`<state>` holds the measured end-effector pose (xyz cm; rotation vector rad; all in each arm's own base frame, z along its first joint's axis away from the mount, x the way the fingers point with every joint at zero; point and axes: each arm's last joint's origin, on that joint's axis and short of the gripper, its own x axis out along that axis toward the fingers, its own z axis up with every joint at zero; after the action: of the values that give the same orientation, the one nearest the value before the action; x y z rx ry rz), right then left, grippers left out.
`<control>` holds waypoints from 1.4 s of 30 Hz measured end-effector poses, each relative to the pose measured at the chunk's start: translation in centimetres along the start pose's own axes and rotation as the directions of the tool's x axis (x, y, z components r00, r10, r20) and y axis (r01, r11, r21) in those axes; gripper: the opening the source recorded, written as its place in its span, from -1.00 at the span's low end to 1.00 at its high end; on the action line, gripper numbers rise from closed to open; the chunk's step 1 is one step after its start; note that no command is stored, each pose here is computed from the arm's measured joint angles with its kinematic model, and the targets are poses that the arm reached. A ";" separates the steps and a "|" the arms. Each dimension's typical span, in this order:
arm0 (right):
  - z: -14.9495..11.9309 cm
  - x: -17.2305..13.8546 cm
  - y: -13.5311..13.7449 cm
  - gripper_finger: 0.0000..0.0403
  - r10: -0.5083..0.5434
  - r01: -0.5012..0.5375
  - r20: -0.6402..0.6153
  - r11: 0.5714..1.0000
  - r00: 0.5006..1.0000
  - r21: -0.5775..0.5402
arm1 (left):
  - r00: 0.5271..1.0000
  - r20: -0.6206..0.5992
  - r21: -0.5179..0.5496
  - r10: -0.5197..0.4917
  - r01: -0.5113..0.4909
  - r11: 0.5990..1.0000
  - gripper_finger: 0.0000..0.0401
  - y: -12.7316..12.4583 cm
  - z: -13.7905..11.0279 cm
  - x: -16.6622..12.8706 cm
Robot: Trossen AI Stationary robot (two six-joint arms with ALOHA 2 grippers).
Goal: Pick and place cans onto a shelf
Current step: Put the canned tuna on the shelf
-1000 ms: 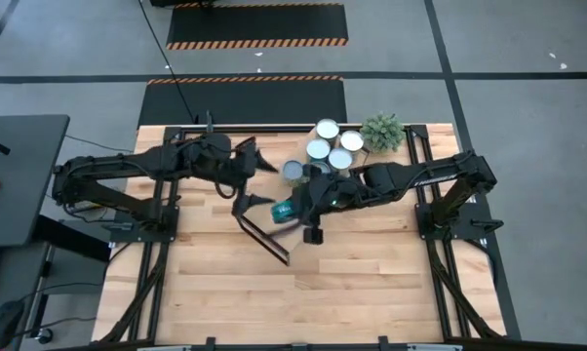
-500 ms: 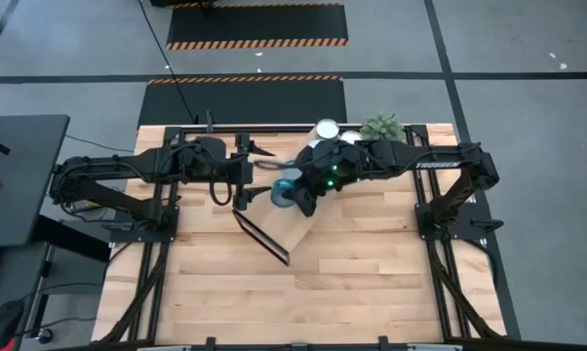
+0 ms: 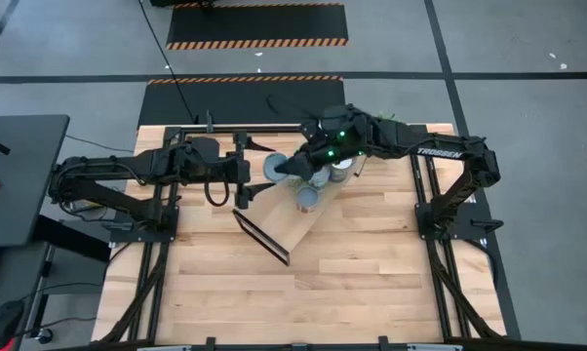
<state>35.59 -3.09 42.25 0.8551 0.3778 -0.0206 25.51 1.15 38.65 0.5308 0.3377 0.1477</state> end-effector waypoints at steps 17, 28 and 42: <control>0.9 -0.1 0.1 -0.31 0.047 -0.049 0.057 0.998 0.997 0.026 | 0.980 0.162 0.050 0.112 -0.121 0.991 0.94 -0.1 2.2 -0.4; 0.9 -0.1 0.2 -0.30 0.062 -0.064 0.052 0.997 0.997 0.043 | 0.980 0.153 0.045 0.127 -0.136 0.990 0.64 0.0 2.2 -0.4; 0.9 -0.1 0.3 0.02 0.070 -0.071 0.053 0.998 0.996 0.001 | 0.980 0.155 -0.030 0.121 -0.118 0.993 0.47 -0.1 2.2 -0.4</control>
<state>35.84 -3.62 43.03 0.8685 0.2975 0.0214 25.90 -0.02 40.50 0.5385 0.1505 0.2241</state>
